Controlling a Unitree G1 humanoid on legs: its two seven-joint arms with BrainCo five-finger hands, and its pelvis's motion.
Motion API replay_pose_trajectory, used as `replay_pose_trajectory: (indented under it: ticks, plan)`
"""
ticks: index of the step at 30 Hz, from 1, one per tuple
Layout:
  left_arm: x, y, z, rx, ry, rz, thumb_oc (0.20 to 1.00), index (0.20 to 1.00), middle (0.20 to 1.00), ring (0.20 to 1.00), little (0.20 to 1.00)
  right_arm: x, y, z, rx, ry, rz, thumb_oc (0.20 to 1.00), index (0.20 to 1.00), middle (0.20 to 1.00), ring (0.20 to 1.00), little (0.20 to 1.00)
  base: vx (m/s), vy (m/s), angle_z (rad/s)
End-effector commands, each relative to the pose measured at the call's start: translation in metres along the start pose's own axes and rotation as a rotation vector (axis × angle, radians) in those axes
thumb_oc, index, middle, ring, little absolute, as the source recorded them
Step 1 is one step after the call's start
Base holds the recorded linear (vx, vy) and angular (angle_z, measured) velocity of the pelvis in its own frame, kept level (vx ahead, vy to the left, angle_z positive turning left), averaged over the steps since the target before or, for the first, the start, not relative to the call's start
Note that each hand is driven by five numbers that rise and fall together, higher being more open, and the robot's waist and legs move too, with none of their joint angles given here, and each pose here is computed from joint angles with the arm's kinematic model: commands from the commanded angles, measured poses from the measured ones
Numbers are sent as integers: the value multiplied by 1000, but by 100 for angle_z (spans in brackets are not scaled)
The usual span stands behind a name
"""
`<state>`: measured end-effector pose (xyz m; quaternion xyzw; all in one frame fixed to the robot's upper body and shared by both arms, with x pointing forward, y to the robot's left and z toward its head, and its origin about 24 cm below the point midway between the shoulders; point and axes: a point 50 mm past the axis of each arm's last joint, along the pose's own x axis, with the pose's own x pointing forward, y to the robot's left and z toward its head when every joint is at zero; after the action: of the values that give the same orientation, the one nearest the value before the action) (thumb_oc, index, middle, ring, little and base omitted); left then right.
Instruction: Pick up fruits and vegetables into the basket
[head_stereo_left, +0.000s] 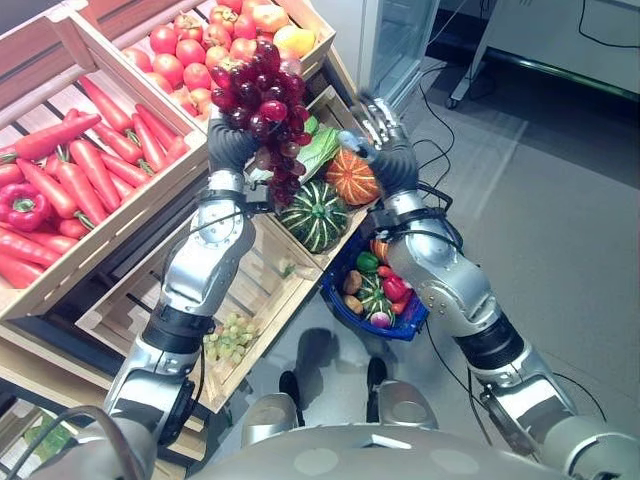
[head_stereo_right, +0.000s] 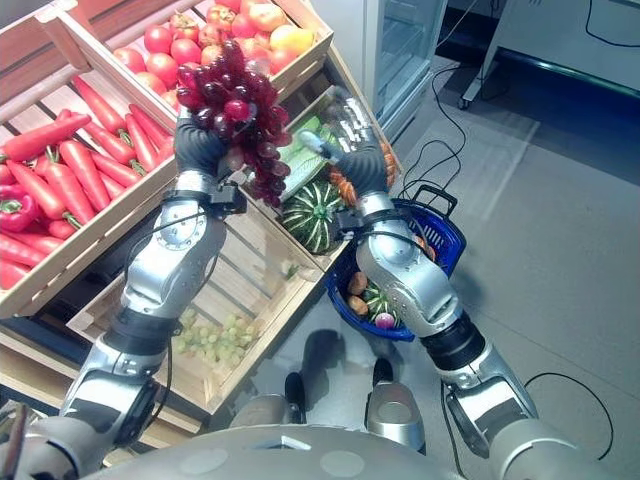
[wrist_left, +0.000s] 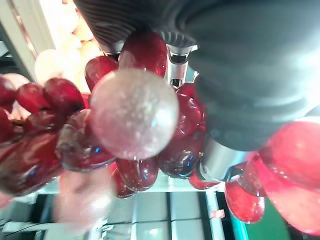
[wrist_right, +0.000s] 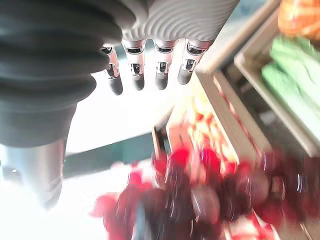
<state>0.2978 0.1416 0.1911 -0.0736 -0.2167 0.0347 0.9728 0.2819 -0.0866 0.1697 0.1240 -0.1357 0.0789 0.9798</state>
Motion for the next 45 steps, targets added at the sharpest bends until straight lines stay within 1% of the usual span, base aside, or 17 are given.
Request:
replay_pose_trajectory:
  ticks: [1,7,12,16,20,23,24,26,31,36,45]
  plan:
    - [7,3,57,-25,-331,20,200,200,200,200,200,0,10,28,120,-134,0,1000,1000,1000,1000,1000,0,0,0]
    - [11,6,62,-3,-378,49,200,200,200,200,200,4,11,22,145,-103,-36,1000,1000,1000,1000,1000,0,0,0]
    - [11,6,62,27,-403,49,200,200,200,200,200,5,16,14,165,-45,-5,1000,1000,1000,1000,1000,0,0,0]
    - [11,6,60,42,-399,26,200,200,200,200,200,3,28,6,229,19,119,1000,1000,1000,1000,1000,0,0,0]
    - [11,5,57,56,-378,26,200,200,200,200,200,2,37,10,246,1,203,1000,1000,1000,1000,1000,0,0,0]
    - [12,5,50,91,-331,25,200,200,200,200,200,0,44,13,242,-9,286,1000,1000,1000,1000,1000,7,-9,3]
    - [12,5,50,91,-331,25,200,200,200,200,200,0,44,13,242,-9,286,1000,1000,1000,1000,1000,-1,-3,8]
    - [14,4,42,145,-272,12,200,200,200,200,200,-2,52,18,233,-31,373,1000,1000,1000,1000,1000,1,-4,7]
    - [16,0,31,214,-197,-25,200,200,200,200,200,-5,69,24,223,-39,506,1000,1000,1000,1000,1000,0,0,0]
    - [18,-7,25,266,-153,-76,200,200,200,200,200,-4,78,23,201,-24,551,1000,1000,1000,1000,1000,4,-5,2]
    - [18,-21,24,325,-145,-164,200,200,200,200,200,-3,85,23,194,-12,553,1000,1000,1000,1000,1000,1,-2,1]
